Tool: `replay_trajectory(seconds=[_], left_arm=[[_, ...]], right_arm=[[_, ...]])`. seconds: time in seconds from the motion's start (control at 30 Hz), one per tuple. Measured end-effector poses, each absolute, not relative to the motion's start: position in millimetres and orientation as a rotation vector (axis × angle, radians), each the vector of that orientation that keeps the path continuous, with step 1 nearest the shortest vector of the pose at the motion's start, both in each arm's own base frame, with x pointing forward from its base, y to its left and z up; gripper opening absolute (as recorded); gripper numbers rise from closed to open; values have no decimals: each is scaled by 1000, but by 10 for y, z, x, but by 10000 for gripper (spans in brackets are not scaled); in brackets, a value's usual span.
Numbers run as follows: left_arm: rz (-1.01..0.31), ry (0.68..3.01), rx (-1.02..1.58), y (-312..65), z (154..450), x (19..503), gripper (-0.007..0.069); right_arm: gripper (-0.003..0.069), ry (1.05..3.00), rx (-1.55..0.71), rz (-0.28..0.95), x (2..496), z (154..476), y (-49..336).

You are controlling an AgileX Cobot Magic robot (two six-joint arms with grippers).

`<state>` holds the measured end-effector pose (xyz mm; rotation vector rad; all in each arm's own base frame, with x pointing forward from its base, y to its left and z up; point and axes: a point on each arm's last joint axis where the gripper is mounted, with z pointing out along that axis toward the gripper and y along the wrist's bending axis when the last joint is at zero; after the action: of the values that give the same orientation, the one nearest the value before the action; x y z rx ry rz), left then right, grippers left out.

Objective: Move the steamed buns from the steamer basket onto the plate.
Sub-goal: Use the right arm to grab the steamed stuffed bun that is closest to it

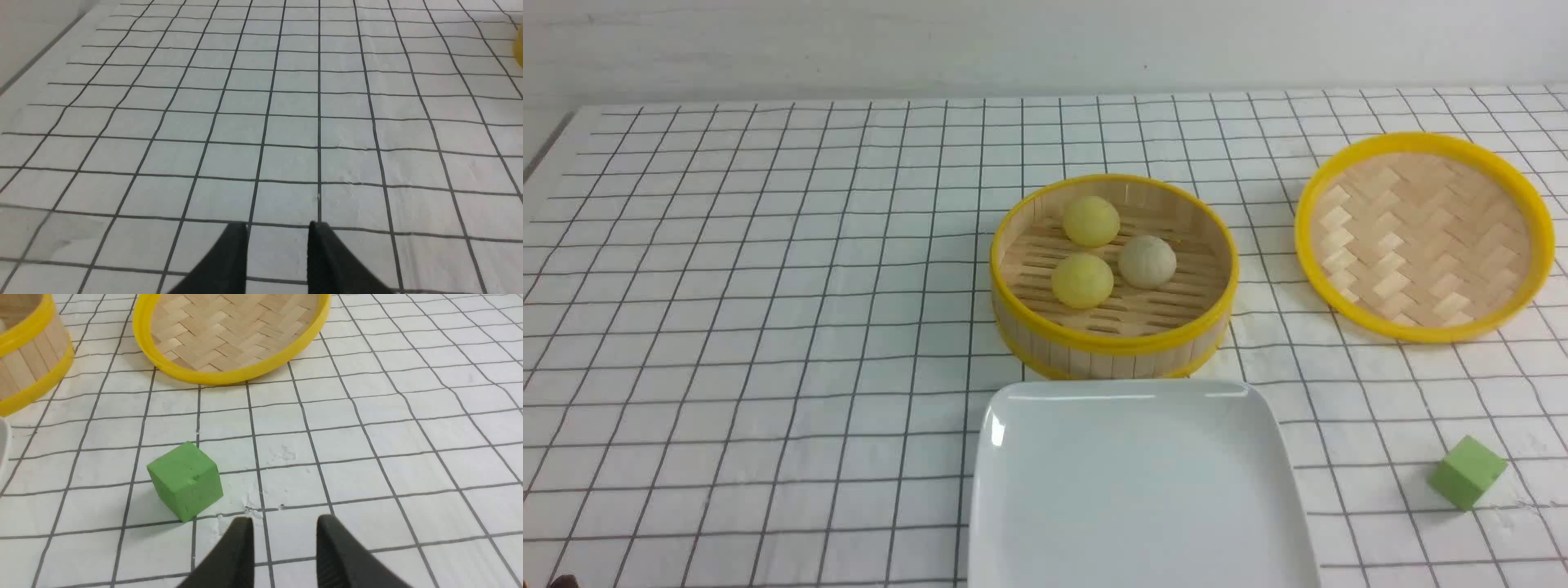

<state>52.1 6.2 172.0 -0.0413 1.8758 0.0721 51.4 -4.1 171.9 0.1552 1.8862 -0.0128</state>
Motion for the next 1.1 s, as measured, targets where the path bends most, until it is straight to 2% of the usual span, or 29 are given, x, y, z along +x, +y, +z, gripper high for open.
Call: replay_trajectory(seconds=[0.63,0.87,1.1], left_arm=[[72,1876,-41,62,1720,521,241],[72,1876,-41,62,1720,521,241],[72,1876,-41,62,1720,521,241]], right_arm=[[240,1886,155,-13,514,1719,-41],[240,1890,113,-73,512,1719,-60],[240,1890,110,-79,512,1719,-62]])
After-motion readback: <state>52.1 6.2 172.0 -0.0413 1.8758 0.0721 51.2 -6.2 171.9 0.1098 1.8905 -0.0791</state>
